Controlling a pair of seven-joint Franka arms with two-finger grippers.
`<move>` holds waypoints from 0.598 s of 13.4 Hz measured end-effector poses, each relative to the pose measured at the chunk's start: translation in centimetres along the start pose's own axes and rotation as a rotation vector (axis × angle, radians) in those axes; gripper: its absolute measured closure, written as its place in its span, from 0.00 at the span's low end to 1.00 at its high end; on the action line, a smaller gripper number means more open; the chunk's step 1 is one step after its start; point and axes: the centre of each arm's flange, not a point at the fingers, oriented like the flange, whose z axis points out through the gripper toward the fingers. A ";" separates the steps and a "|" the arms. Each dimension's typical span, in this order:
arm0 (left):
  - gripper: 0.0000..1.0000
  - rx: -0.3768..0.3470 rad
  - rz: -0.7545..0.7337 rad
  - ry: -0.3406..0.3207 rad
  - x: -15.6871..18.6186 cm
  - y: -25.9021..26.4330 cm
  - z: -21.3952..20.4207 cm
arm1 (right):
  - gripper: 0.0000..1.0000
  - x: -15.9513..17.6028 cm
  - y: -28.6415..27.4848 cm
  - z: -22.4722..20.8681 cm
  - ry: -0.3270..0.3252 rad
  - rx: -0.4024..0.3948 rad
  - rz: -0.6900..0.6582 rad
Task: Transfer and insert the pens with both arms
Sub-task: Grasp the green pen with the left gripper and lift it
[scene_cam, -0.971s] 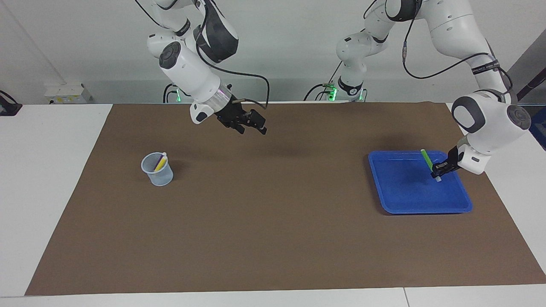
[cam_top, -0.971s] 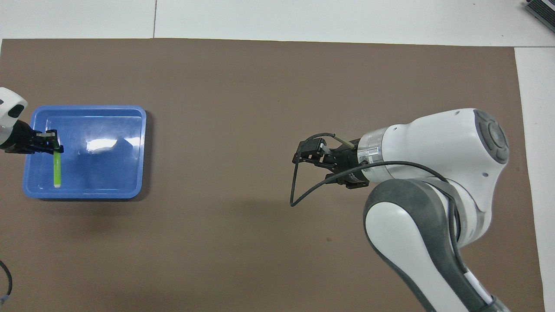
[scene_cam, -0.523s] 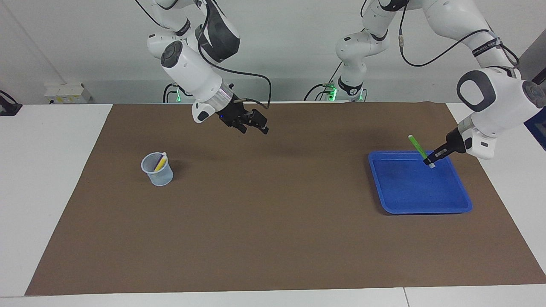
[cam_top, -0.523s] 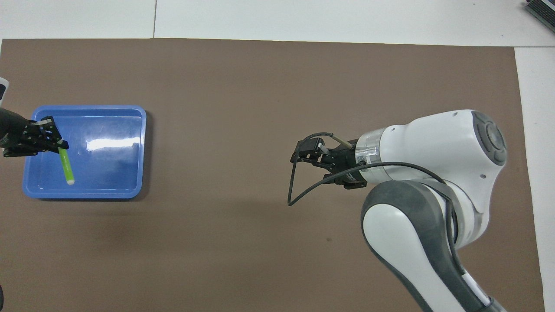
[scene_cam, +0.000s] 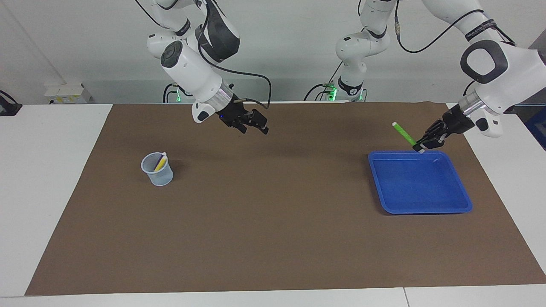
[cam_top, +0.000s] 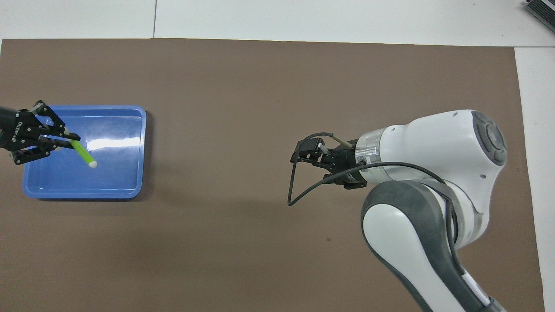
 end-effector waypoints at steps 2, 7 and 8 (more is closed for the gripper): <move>0.83 -0.008 -0.071 -0.010 -3.5 1.8 0.0 | 0.00 0.0 0.0 0.0 0.000 0.001 0.000; 0.83 -0.028 -0.215 -0.044 -10.1 3.5 0.0 | 0.00 -0.4 -0.9 0.1 0.011 0.052 0.020; 0.83 -0.036 -0.246 -0.065 -10.6 3.0 0.1 | 0.00 -0.9 -1.4 0.2 0.005 0.072 0.036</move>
